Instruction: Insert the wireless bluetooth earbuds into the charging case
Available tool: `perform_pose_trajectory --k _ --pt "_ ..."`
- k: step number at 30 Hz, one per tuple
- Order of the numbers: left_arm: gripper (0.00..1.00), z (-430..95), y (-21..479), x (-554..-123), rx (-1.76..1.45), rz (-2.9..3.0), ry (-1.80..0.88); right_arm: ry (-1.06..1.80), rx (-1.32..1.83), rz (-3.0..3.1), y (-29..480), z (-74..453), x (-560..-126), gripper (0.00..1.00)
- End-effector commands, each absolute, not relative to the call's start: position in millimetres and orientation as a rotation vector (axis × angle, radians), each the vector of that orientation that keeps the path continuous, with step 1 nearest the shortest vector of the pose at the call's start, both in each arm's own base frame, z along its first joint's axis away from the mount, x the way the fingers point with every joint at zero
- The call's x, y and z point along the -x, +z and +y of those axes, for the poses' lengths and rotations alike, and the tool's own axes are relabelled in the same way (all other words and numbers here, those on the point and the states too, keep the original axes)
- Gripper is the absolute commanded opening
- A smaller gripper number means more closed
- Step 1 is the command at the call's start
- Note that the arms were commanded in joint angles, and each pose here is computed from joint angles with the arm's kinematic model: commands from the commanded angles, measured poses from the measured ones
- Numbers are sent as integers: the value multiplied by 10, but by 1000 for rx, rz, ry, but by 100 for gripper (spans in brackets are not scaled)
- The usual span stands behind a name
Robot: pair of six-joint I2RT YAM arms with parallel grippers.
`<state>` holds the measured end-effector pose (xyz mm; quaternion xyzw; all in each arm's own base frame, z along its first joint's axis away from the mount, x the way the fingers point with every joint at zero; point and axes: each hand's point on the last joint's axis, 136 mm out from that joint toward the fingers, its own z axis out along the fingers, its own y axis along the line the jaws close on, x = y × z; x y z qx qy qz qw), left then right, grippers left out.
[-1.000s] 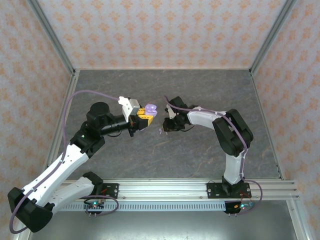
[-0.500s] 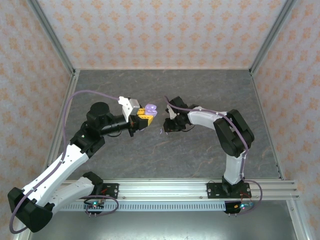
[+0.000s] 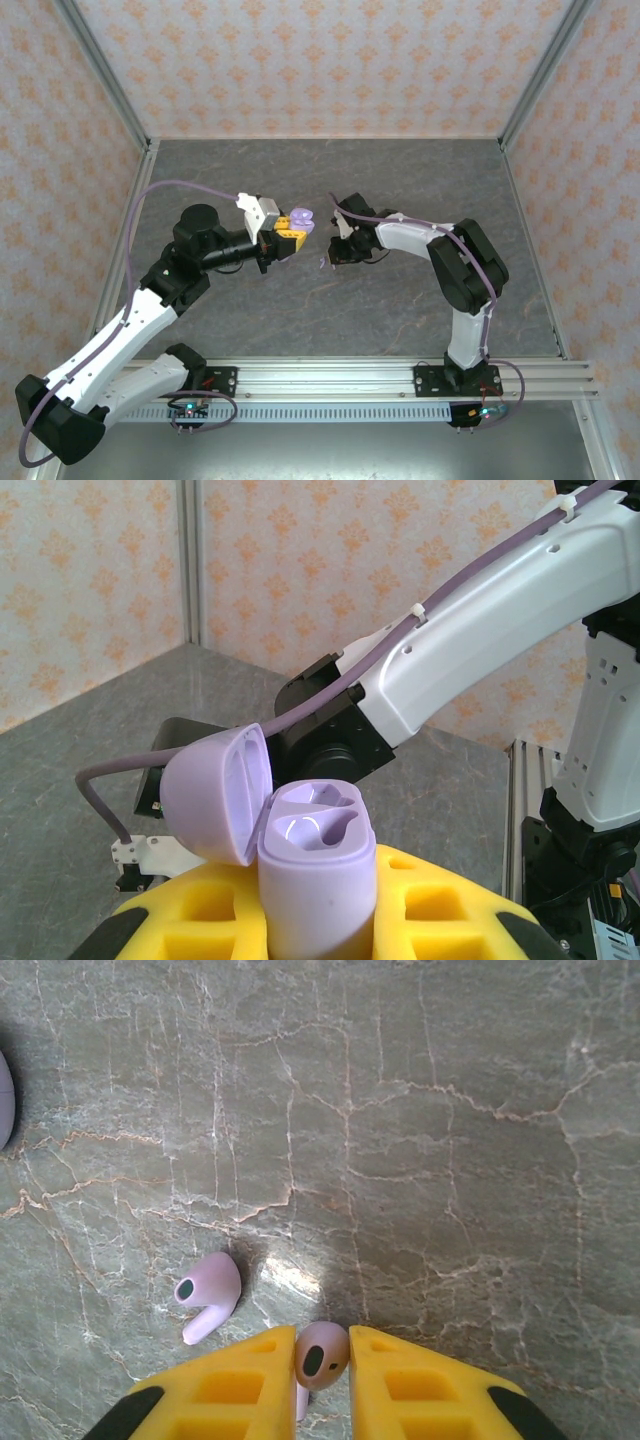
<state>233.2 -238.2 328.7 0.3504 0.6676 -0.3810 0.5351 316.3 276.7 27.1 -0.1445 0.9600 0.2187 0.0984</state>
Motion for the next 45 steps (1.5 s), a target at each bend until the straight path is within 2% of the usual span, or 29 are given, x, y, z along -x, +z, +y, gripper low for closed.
perform_pose_trajectory --k 1,8,13,21,26,30,34,45 --pt "9 -2368 3403 -2293 -833 1560 -891 678 463 2786 465 2834 -3173 17" --pt "9 -2384 3471 -2309 -789 1508 -929 885 461 2497 1209 2907 -3212 16" --pt "8 -2392 3557 -2342 -742 1461 -961 1030 478 2204 1983 2878 -3136 16" --pt "7 -2452 3664 -2362 -725 1410 -1020 1131 582 1679 3413 2671 -2673 16" --pt "7 -2489 3740 -2347 -730 1376 -1059 1164 649 1447 4036 2561 -2330 16" --pt "6 -2541 3784 -2335 -738 1349 -1113 1182 716 1344 4318 2591 -2103 16" --pt "5 -2588 3810 -2328 -752 1331 -1143 1172 783 1301 4383 2715 -1972 16" --pt "4 -2663 3779 -2242 -804 1334 -1156 1132 829 1290 4414 2888 -2056 16"
